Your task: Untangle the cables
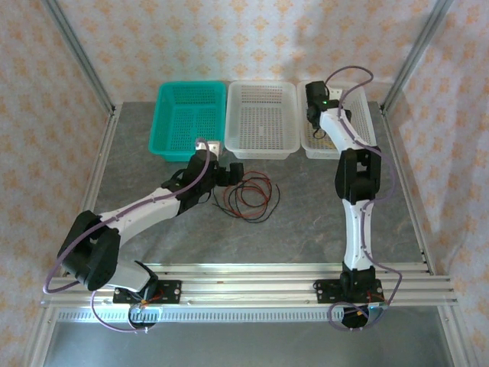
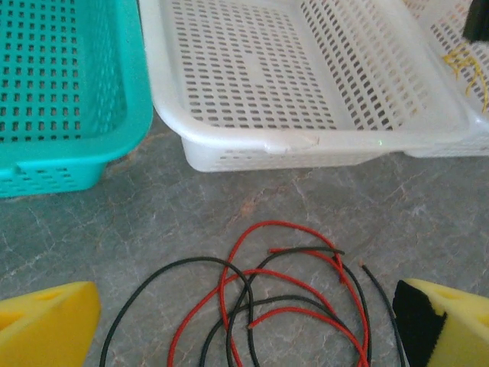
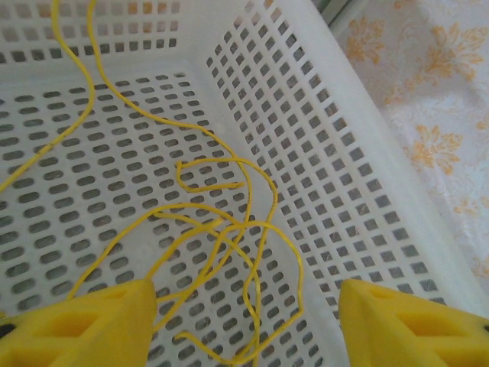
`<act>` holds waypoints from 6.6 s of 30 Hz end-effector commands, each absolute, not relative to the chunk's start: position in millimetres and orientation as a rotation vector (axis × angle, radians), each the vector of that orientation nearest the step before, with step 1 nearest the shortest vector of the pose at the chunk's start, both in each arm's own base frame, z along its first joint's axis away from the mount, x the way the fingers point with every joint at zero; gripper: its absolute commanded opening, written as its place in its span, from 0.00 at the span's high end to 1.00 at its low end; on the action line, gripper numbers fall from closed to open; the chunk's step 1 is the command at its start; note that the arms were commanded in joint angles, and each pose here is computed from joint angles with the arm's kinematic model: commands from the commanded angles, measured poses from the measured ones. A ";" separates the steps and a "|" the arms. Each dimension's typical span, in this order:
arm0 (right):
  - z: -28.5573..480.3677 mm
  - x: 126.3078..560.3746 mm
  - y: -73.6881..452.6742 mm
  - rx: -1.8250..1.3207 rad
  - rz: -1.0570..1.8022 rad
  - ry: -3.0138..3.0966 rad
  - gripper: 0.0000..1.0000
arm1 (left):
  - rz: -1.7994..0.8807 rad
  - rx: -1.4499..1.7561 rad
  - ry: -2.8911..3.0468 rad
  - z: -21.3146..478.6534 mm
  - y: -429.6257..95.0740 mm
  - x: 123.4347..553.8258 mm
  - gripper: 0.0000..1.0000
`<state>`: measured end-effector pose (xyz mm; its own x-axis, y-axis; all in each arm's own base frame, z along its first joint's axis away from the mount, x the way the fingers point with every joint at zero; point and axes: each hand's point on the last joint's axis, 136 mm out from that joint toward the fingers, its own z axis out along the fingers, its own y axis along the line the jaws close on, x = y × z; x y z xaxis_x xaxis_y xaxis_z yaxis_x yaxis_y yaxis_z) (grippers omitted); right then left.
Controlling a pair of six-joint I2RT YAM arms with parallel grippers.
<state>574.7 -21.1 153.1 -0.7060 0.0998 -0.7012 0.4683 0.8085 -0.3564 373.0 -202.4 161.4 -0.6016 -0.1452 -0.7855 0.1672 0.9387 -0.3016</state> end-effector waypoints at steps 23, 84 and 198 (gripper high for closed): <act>209.2 390.9 153.1 0.241 0.264 2.249 0.42 | -0.554 -0.151 2.142 139.8 -212.8 310.0 0.04; 20.2 291.1 203.2 0.310 0.020 2.775 0.69 | -0.934 -0.401 2.132 101.7 -201.8 310.9 0.22; 288.4 302.8 160.2 0.024 0.664 1.812 0.11 | -1.056 0.302 1.551 479.8 -299.3 321.4 1.00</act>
<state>301.7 150.1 287.1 -0.3584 0.3599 -0.8614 -0.2460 0.8537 0.4590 313.8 -307.2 459.9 -0.3150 -0.3262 -0.8913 0.7211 0.5283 -0.4482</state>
